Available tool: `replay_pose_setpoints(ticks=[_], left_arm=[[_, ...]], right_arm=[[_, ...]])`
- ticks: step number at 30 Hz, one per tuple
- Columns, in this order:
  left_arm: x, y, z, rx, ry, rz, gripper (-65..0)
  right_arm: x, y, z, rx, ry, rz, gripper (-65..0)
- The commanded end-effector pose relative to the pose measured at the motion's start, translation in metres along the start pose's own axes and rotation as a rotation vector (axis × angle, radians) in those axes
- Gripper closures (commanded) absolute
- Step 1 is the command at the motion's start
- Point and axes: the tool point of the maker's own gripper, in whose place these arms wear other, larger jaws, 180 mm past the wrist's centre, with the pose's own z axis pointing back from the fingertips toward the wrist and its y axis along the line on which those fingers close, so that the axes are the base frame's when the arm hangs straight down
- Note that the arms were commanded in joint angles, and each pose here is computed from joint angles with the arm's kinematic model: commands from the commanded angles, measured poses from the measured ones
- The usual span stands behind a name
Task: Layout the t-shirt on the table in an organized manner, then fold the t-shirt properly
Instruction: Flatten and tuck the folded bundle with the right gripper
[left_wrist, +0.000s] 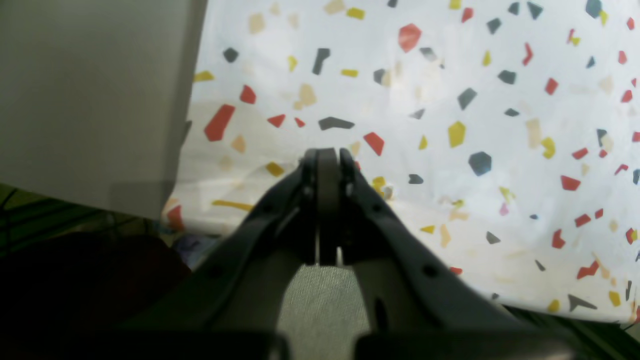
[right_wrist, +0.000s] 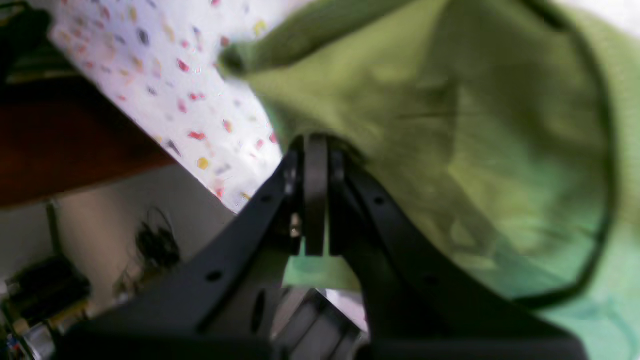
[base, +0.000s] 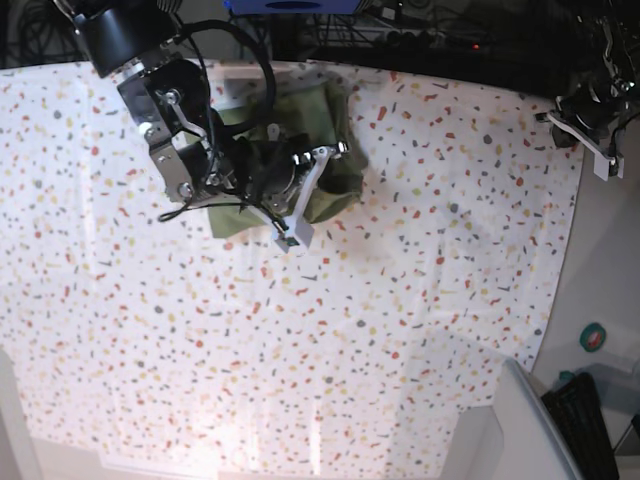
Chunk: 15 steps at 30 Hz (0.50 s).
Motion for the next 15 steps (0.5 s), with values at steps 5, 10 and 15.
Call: replay_pose_setpoints(ticks=[5,10,15], left_arm=[[0.013,0.003,0.005,0.003,-0.039,-0.016,0.0],[0.013,0.005,0.005,0.005,-0.036,-0.016,0.0],[0.015,0.004,0.004,0.004,-0.04,-0.016,0.0]], right_arm=[[0.013,0.026,-0.008,0.041,0.006,0.088,0.0],[0.029,0.039,0.029,0.063,-0.124,0.135,0.0],[0.043,0.014,0.058,0.012,-0.22,0.095,0.0]])
